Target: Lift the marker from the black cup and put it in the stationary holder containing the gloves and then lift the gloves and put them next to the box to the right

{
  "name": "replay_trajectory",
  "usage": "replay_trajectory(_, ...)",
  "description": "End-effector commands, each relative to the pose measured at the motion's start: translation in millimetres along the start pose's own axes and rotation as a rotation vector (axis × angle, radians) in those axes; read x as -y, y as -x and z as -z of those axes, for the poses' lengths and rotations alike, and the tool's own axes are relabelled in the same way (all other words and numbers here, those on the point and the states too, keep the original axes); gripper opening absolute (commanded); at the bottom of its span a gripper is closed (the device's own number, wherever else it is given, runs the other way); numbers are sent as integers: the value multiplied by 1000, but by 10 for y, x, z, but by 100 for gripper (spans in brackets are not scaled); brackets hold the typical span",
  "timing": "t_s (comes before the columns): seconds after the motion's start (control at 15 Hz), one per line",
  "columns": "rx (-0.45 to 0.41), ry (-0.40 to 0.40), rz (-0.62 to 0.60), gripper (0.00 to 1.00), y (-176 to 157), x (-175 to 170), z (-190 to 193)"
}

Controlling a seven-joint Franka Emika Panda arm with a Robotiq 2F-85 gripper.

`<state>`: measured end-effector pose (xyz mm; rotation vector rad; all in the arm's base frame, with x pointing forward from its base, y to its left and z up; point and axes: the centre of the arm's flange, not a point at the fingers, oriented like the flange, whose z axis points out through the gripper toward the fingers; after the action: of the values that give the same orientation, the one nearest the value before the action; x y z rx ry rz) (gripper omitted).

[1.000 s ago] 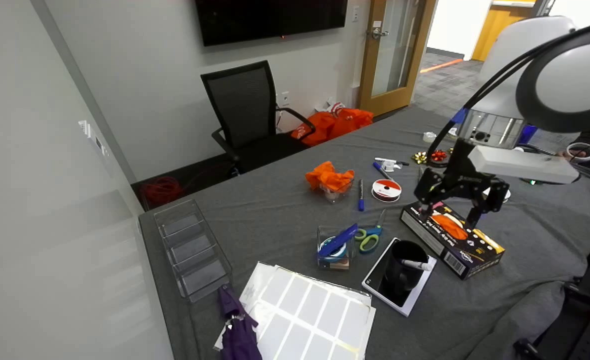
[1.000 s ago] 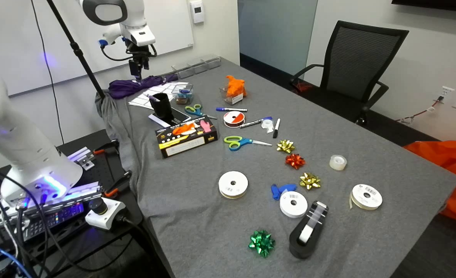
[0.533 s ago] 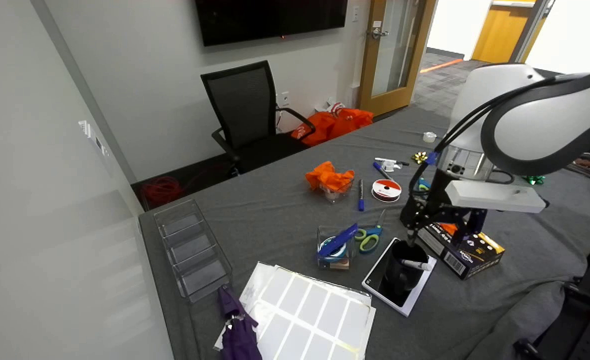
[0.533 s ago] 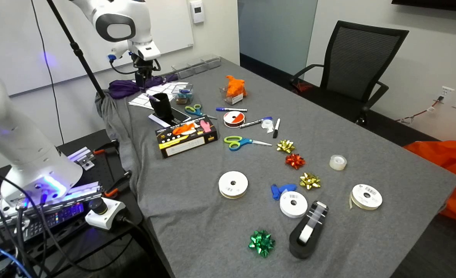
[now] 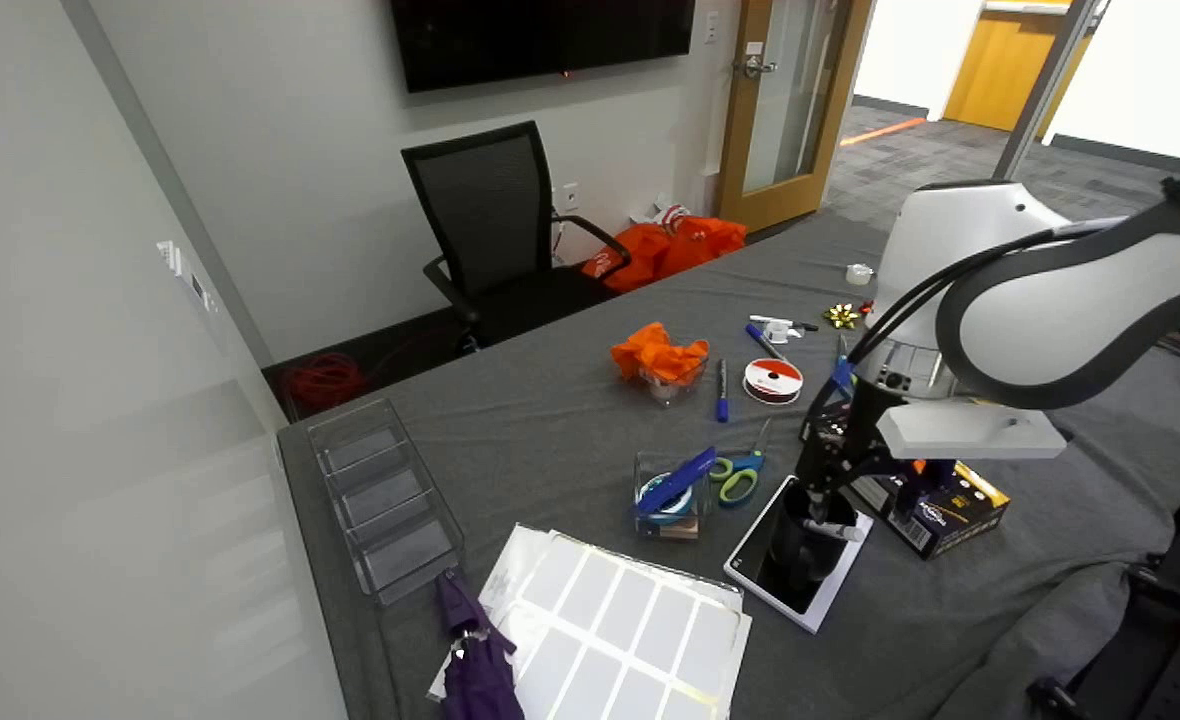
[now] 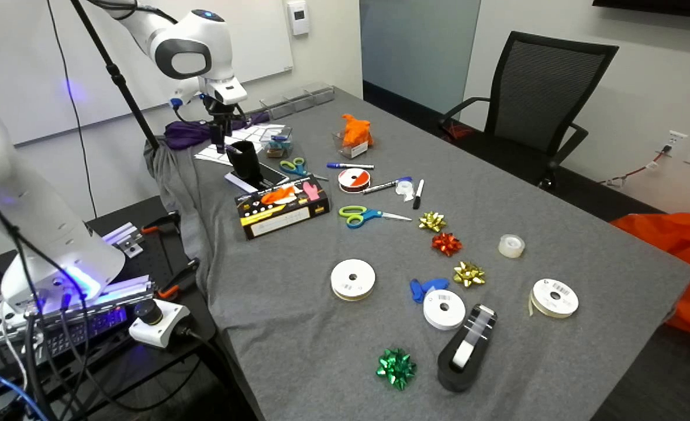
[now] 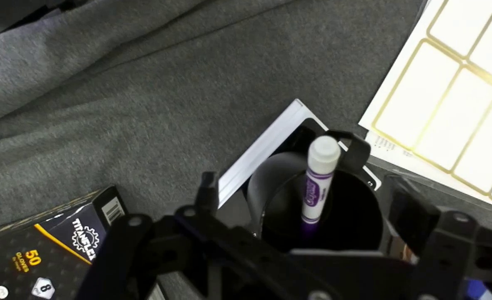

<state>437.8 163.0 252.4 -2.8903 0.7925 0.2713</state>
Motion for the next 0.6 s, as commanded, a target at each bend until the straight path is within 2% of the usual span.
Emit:
replay_trajectory(0.0,-28,-2,40,100,-45,30,-175)
replay_trajectory(0.53,-16,-28,91,100,0,49,-297)
